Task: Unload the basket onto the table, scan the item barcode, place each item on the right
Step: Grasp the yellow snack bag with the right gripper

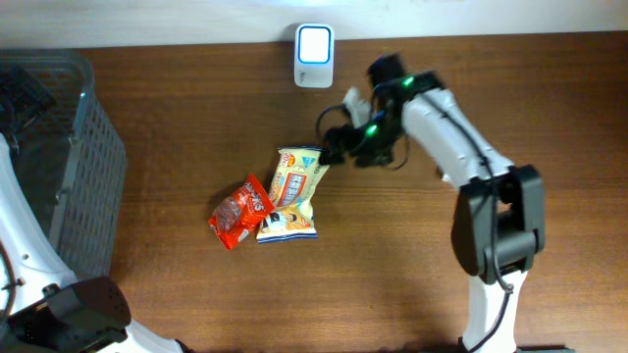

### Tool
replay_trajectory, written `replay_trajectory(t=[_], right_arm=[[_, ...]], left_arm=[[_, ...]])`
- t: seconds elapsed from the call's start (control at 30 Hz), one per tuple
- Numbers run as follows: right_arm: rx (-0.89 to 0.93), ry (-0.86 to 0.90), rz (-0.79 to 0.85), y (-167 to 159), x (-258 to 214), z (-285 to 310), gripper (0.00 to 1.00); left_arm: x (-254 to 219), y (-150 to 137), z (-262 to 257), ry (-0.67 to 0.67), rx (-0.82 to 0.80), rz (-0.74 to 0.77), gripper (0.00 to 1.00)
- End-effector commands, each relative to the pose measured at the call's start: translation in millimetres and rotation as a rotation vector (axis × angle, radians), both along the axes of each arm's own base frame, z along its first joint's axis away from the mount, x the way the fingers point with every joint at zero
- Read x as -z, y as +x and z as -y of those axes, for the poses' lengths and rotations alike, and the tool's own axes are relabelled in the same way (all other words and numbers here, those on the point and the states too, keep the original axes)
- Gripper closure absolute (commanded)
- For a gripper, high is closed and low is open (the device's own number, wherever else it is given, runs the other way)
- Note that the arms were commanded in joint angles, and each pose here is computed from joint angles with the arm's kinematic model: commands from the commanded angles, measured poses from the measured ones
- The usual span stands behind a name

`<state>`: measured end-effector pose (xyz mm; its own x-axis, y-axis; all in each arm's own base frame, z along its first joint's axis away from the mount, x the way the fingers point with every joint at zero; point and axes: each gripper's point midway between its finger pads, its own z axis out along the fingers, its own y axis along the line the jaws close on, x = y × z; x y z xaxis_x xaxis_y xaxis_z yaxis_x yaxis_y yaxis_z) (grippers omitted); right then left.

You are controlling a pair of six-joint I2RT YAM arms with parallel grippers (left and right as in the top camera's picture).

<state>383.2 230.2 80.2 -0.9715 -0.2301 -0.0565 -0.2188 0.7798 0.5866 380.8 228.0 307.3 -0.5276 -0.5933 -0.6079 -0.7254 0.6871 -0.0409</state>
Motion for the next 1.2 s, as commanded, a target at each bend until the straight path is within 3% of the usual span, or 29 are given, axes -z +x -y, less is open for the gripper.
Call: replay_trajectory(t=[0.0, 0.1, 0.2, 0.23, 0.3, 0.43, 0.57, 0.7, 0.93, 1.17], right_arm=[[0.051, 0.019, -0.122, -27.1, 30.3, -24.5, 0.01], [0.069, 0.028, -0.132, -35.5, 46.6, -38.4, 0.13], [0.065, 0.036, -0.105, -34.2, 51.0, -44.9, 0.36], [0.066, 0.036, -0.089, -30.9, 51.3, -45.1, 0.5], [0.069, 0.022, -0.08, -29.2, 52.4, -43.1, 0.59], [0.031, 0.02, -0.053, -29.0, 45.7, -38.0, 0.89], [0.015, -0.094, 0.043, -17.1, 17.5, -10.3, 0.96], [0.05, -0.389, 0.163, -4.4, -24.6, 41.6, 0.96], [0.189, -1.028, 0.269, -12.4, -72.8, 128.0, 0.96], [0.057, -1.043, 0.249, -19.7, -25.9, 81.2, 0.96]], left_arm=[[0.2, -1.1, -1.0, -0.002, -0.012, 0.001, 0.01], [0.2, -1.1, -1.0, -0.002, -0.012, 0.001, 0.01], [0.2, -1.1, -1.0, -0.002, -0.012, 0.001, 0.01], [0.2, -1.2, -0.9, -0.002, -0.012, 0.001, 0.01], [0.2, -1.1, -1.0, -0.002, -0.012, 0.001, 0.01], [0.2, -1.2, -0.9, -0.002, -0.012, 0.001, 0.01], [0.2, -1.2, -0.9, -0.002, -0.012, 0.001, 0.01], [0.2, -1.2, -0.9, -0.002, -0.012, 0.001, 0.01], [0.2, -1.3, -1.1, -0.002, -0.012, 0.001, 0.01], [0.2, -1.2, -0.9, -0.002, -0.012, 0.001, 0.01]])
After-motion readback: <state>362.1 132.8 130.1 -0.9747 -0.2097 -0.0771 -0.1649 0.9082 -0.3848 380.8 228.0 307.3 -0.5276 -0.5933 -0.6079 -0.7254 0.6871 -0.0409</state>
